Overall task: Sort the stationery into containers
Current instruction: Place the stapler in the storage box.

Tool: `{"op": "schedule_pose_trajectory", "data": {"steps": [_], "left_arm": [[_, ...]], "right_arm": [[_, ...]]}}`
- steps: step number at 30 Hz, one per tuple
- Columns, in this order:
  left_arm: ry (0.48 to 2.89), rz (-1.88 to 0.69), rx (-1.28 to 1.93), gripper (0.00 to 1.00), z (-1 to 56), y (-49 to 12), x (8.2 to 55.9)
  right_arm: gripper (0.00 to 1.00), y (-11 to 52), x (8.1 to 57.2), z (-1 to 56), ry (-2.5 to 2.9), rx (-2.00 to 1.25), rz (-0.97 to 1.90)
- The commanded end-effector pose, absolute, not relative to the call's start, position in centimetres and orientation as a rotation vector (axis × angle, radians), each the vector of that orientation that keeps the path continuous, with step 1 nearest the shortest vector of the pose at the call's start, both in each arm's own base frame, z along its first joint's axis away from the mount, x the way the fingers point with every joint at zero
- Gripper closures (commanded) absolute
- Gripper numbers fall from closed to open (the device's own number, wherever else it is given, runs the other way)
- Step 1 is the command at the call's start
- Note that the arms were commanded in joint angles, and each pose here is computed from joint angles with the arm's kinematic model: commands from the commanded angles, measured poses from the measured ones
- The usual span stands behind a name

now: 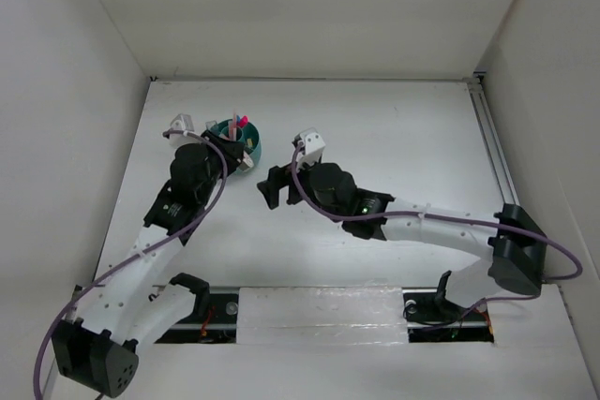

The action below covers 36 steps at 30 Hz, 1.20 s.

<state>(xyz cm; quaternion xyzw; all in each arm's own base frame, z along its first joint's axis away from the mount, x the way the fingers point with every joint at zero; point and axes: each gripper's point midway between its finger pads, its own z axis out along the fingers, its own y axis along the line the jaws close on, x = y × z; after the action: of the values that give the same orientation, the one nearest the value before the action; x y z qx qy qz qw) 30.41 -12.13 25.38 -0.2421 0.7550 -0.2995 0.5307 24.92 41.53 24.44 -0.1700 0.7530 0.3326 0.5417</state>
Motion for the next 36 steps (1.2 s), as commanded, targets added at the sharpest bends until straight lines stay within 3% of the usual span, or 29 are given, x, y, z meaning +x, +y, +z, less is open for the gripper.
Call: {"op": "schedule_pose_trajectory", "data": {"steps": [1, 16, 27, 36], "left_arm": [[1.691, -0.542, -0.697, 1.00, 27.5, -8.9, 32.2], [1.592, 0.109, -1.114, 1.00, 26.3, -3.4, 37.4], [1.587, 0.420, -1.185, 1.00, 23.6, -3.7, 35.8], [1.505, 0.372, -1.269, 1.00, 22.4, -4.2, 36.4]], "right_arm": [[0.01, 39.0, 25.1, 27.2, 1.728, -0.311, 0.765], [0.01, 32.7, 23.0, 28.2, 1.747, -0.253, 0.728], [0.01, 31.9, 22.8, 27.9, 1.757, -0.253, 0.710], [0.01, 31.6, 22.3, 27.5, 1.766, -0.308, 0.700]]}}
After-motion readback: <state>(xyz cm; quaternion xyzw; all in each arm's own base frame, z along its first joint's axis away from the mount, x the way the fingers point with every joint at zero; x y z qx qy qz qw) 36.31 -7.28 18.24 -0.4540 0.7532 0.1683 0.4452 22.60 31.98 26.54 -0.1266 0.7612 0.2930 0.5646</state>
